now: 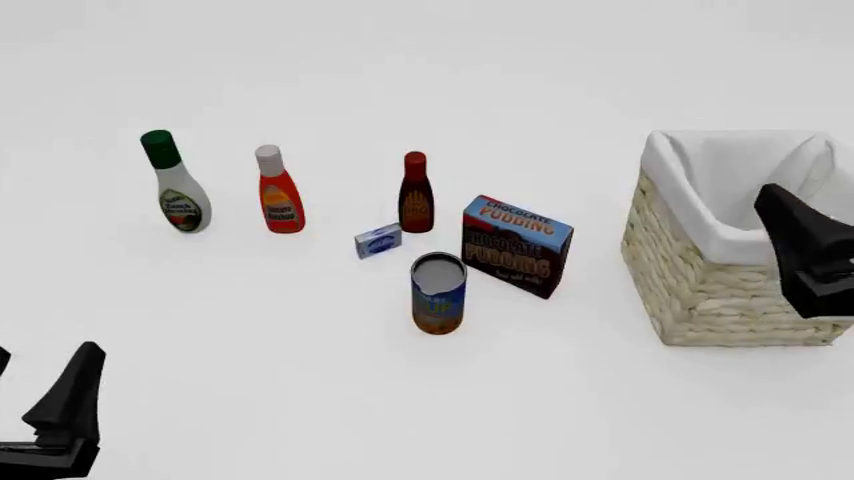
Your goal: Pick the bbq sauce and place it in the basket.
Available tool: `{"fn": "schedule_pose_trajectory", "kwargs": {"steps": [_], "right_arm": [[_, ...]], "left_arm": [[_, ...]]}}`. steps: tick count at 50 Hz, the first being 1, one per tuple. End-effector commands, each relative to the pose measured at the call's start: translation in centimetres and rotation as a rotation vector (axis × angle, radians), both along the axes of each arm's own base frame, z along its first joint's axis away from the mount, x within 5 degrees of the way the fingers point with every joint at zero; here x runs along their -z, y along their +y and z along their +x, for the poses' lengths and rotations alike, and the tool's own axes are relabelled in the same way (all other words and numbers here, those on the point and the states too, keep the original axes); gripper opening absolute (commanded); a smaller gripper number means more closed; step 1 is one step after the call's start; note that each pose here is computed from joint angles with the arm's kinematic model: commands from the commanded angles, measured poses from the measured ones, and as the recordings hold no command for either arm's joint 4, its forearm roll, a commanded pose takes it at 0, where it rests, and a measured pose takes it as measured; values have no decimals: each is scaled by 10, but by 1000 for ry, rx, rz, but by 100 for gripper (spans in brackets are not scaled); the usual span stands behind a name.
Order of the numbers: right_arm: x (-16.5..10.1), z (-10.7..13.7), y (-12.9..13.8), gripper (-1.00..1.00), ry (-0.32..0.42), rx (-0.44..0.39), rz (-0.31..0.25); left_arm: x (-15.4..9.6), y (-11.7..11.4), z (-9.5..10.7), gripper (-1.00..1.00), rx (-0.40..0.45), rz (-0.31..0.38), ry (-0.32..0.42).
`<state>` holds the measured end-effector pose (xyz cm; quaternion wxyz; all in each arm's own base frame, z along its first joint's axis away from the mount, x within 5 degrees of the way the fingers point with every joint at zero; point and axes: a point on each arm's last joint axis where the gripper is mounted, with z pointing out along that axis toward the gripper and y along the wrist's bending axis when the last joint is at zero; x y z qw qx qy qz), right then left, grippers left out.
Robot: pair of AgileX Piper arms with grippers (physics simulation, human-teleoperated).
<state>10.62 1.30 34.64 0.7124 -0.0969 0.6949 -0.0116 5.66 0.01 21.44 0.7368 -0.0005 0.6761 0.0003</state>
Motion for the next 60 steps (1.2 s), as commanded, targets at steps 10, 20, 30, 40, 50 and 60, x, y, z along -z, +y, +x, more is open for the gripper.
{"fn": "schedule_pose_trajectory", "kwargs": {"steps": [10,20,30,40,50,60], "right_arm": [[-60,110,38,100,85,-109,3],[-59,159,67,100,132,-169,15],[-55,178,83,100,153,-203,-20],[-49,198,106,100,175,-250,-48],[-43,213,126,100,200,-287,-46],[-35,231,147,100,215,-318,-30]], "left_arm": [[0,0,0,100,0,0,0],[0,0,0,100,0,0,0],[0,0,0,100,0,0,0],[0,0,0,100,0,0,0],[0,0,0,100,0,0,0],[0,0,0,100,0,0,0]]}}
